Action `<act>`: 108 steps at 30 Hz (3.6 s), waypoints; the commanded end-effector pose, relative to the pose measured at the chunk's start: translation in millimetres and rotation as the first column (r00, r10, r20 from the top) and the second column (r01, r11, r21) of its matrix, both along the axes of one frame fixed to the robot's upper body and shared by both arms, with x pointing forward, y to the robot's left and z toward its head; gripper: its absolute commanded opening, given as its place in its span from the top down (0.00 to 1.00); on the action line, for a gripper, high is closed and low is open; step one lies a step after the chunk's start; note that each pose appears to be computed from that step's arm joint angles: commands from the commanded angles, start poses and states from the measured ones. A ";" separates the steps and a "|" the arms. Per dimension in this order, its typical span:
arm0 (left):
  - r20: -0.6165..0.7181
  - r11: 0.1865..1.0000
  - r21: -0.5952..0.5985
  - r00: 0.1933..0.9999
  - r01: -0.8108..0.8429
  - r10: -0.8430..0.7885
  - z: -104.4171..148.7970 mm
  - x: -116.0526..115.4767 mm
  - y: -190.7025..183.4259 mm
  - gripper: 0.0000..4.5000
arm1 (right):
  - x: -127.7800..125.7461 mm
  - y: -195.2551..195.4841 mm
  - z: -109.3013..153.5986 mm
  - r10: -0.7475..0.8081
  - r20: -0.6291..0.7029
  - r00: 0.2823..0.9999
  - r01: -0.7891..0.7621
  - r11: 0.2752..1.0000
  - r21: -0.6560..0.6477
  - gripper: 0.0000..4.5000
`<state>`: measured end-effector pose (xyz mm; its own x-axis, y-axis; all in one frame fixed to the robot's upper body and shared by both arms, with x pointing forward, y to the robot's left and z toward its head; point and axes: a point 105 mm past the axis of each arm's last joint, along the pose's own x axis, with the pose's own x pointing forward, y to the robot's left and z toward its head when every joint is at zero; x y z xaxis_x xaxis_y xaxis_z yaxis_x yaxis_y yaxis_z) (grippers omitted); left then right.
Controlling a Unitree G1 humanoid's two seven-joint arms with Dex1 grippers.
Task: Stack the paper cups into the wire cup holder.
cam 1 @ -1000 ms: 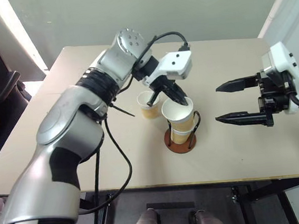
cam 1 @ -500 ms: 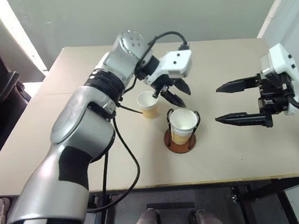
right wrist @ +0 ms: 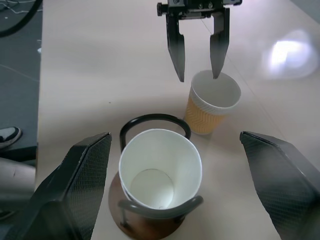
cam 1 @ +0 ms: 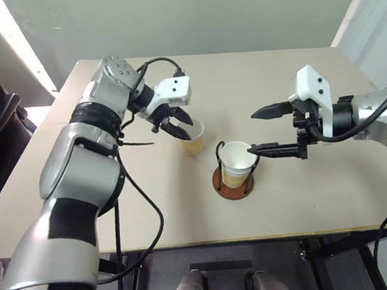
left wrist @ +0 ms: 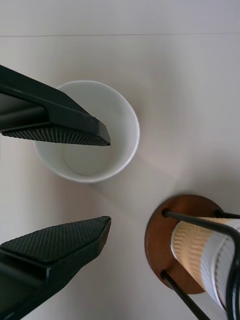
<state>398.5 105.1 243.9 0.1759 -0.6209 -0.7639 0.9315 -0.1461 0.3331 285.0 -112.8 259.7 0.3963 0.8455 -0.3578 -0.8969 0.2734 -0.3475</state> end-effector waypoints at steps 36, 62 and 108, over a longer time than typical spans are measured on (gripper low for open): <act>0.265 0.841 -0.233 0.864 0.489 -0.429 113.3 -80.0 -56.3 0.99 | -26.8 -59.0 45.8 0.000 0.074 0.997 -0.001 1.000 0.018 0.05; 0.105 0.773 0.083 0.766 0.629 -0.634 40.2 -95.0 -62.4 0.99 | -31.9 -62.0 35.1 -0.069 0.073 0.995 0.071 0.997 -0.014 0.05; -0.226 0.769 -0.377 0.857 -0.515 0.463 22.5 -151.3 187.6 0.09 | -4.0 -117.6 19.8 -0.050 -0.172 0.984 0.066 0.994 0.090 0.05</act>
<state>252.6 287.0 245.1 0.4196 -0.7473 -0.5152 0.8907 0.4482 0.0753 284.6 -223.4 260.0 0.3589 0.8620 -0.3580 -0.9318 0.3532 -0.0837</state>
